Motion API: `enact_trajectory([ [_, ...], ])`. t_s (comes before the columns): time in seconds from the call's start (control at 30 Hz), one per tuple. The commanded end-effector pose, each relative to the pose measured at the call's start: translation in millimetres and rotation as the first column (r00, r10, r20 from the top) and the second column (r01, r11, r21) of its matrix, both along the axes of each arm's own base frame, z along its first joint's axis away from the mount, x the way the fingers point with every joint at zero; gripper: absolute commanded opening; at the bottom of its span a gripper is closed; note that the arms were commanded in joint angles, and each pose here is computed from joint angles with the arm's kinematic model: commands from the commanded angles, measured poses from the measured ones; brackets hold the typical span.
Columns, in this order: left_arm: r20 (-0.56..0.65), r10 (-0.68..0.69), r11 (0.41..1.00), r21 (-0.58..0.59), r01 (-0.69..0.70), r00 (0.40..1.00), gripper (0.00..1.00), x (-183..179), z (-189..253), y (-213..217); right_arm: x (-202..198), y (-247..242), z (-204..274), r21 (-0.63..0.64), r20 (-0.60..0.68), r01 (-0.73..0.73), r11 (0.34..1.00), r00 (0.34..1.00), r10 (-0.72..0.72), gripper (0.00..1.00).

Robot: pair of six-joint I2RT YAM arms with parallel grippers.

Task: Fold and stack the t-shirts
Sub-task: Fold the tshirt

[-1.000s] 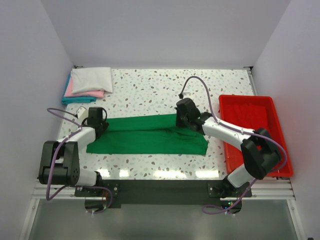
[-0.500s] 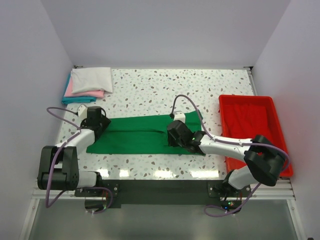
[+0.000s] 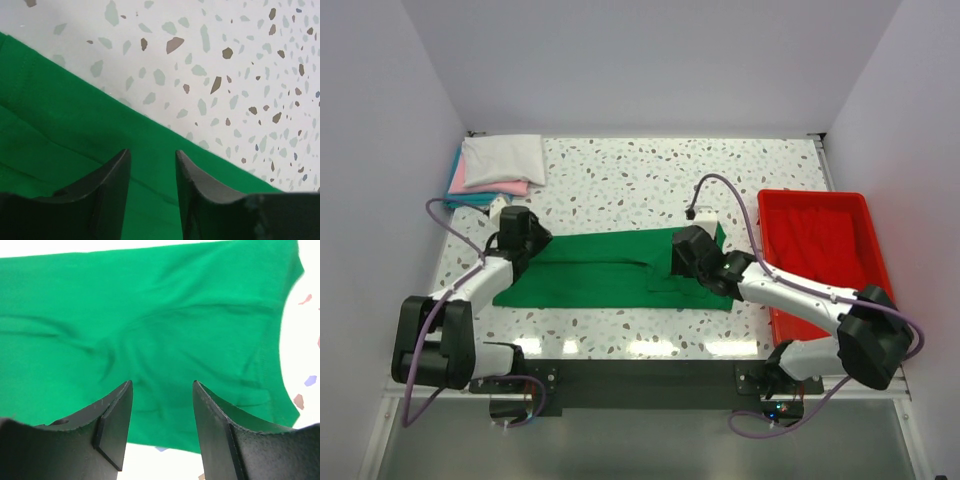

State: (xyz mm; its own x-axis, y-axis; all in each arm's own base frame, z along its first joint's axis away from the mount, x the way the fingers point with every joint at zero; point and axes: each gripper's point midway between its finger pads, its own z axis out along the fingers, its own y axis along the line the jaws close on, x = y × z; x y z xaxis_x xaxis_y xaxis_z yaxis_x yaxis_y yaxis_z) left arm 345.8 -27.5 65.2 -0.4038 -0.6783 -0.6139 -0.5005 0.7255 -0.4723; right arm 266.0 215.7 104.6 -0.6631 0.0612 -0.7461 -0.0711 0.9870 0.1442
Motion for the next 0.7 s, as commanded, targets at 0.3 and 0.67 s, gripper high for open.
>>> enact_trajectory([
  [0.3,-0.161,0.037,0.987,0.159,-0.012,0.986,0.15,-43.3,-48.2,-16.6,33.7,-46.8,-81.0,-0.016,-0.24,0.208,0.978,0.949,-0.206,0.57],
  [0.67,-0.165,-0.068,0.992,0.093,0.085,0.984,0.1,-68.2,-64.9,-66.9,132.4,-40.9,-95.4,-0.005,-0.301,0.175,0.985,0.938,-0.168,0.58],
])
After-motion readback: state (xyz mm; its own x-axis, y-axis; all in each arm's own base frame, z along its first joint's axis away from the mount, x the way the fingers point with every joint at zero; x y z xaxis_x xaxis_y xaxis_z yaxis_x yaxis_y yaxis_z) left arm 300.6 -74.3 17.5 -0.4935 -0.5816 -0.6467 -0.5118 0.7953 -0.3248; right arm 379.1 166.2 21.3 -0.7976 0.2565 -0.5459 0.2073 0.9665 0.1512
